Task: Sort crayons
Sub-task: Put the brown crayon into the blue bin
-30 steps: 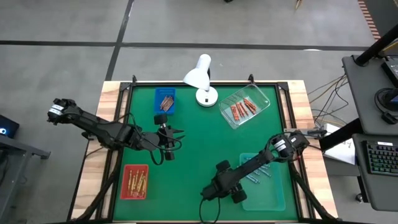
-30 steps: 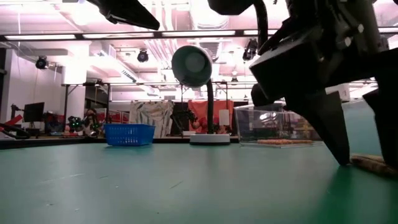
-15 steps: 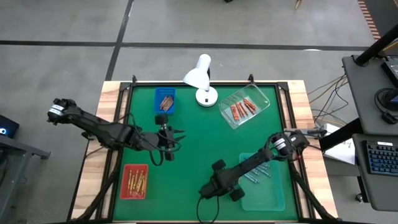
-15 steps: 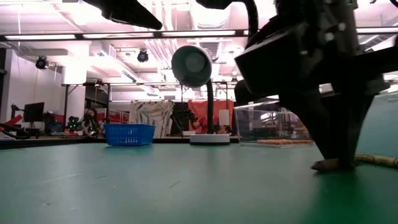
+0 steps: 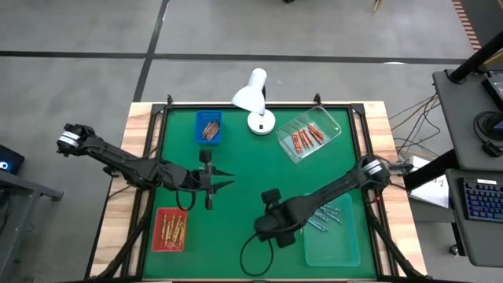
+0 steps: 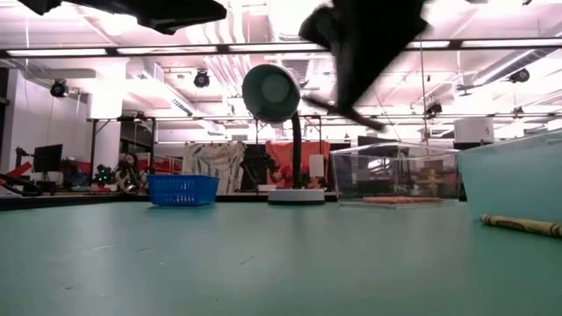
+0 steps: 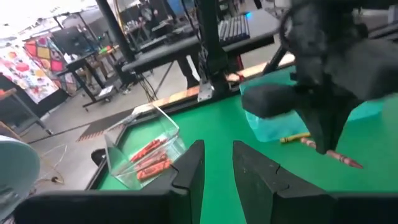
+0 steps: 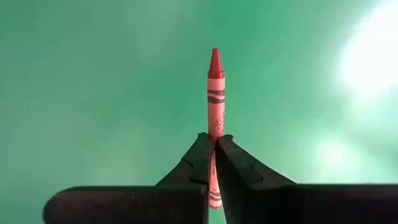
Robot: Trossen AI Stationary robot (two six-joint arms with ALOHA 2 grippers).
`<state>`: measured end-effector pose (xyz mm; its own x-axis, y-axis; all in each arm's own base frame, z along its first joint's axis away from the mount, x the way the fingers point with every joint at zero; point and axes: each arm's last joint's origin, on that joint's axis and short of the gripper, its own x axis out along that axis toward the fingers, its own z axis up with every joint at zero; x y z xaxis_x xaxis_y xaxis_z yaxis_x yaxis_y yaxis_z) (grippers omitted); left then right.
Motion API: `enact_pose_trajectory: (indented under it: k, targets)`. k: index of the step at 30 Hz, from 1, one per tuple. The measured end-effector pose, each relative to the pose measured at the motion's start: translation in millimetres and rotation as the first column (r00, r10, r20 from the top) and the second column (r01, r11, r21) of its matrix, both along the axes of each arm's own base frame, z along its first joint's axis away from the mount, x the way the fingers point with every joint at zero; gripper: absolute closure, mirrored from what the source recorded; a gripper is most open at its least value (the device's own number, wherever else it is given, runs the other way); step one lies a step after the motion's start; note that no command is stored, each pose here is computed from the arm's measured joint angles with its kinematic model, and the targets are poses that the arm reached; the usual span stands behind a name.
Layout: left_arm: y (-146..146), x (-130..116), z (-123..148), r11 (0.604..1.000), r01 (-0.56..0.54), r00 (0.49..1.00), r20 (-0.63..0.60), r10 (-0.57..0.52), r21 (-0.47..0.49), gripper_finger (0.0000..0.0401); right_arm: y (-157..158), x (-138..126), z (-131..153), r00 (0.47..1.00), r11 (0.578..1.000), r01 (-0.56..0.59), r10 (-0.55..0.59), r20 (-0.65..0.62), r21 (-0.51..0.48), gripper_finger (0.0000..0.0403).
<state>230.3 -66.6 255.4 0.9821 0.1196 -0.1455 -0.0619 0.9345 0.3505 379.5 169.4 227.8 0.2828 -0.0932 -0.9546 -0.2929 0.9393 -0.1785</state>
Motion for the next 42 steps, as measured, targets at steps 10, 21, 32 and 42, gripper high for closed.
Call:
enact_pose_trajectory:
  k: [10,21,32,42]
  targets:
    - [-2,-12,1,0.980,0.192,0.978,0.091,-0.187,-0.049,0.0335,-18,-28,30,0.817,0.995,-0.027,-0.036,0.575,0.101,0.0395]
    - [-9,-4,-3,0.938,0.338,0.935,0.139,-0.325,-0.076,0.0331,-40,-43,34,0.287,0.977,-0.152,-0.099,0.953,0.147,0.0395]
    - [-17,20,-20,0.944,0.321,0.929,0.222,-0.297,-0.082,0.0232,-47,-35,42,0.227,0.976,-0.153,-0.118,0.967,0.154,0.0394]
    - [-23,35,-24,0.940,0.326,0.912,0.294,-0.286,-0.097,0.0198,-49,-34,43,0.233,0.981,-0.144,-0.091,0.968,0.127,0.0394]
